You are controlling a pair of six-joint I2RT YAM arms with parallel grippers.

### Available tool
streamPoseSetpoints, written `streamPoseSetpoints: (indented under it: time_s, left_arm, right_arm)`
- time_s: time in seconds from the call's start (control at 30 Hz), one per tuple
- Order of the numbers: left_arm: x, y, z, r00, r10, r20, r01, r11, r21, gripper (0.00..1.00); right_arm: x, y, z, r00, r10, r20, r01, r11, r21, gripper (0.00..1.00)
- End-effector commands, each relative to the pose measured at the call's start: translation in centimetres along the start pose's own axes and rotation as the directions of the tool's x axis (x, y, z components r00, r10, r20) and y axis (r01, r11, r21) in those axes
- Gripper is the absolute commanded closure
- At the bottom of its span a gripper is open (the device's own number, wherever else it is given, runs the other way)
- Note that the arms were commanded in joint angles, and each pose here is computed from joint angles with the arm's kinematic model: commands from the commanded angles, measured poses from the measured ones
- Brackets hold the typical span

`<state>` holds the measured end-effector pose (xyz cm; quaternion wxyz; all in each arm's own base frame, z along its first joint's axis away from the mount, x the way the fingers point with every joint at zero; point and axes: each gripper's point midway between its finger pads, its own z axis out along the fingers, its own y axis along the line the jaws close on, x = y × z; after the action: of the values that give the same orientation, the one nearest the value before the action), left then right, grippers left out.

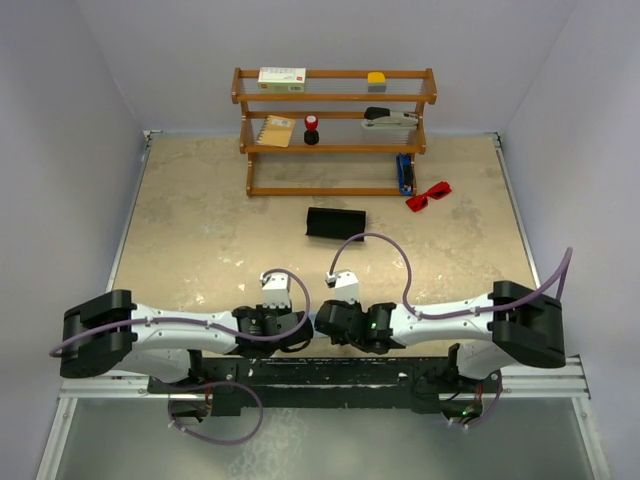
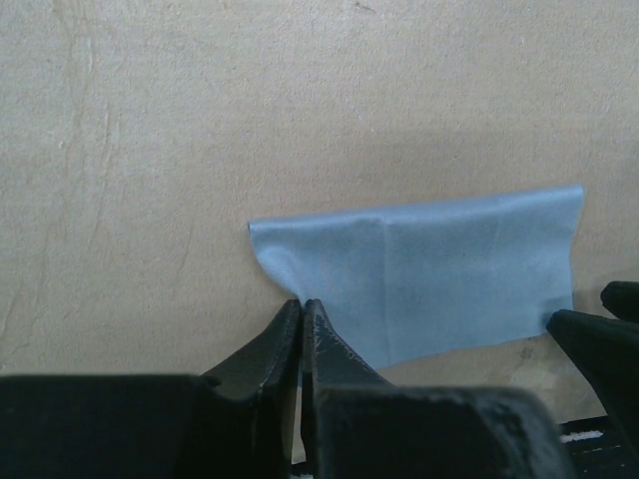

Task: Organize the sunglasses
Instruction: Pick up the glasses cleaning cloth from the center of the board.

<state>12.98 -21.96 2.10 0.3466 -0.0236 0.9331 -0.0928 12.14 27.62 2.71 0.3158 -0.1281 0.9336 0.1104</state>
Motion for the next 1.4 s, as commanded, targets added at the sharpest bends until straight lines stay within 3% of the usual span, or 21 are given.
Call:
streamPoseSetpoints:
  time_s: [0.0,0.93,1.27,1.37]
  left_arm:
    - [-0.2,-0.1,-0.4,1.000,0.016,0.010,-0.016,1.000,0.024,1.00]
    - [-0.2,-0.5,-0.3,1.000,0.004,0.012,-0.004,0.999,0.052,1.00]
    - [-0.2,-0.5,-0.3,1.000,-0.004,0.012,0.003,0.999,0.054,1.00]
    - [-0.2,-0.6,-0.3,1.000,-0.006,0.014,0.005,0.999,0.054,1.00]
  right_arm:
    - [-1.5,1.6,0.2,0.997,0.066,0.030,-0.065,0.998,-0.010,0.65]
    - [-0.8,2.4,1.4,0.996,0.084,0.013,-0.084,0.996,-0.016,0.73]
    - [-0.6,2.6,1.5,0.997,0.076,0.007,-0.076,0.997,-0.023,0.77]
    - [-0.5,2.5,1.5,0.997,0.075,0.005,-0.075,0.997,-0.020,0.84]
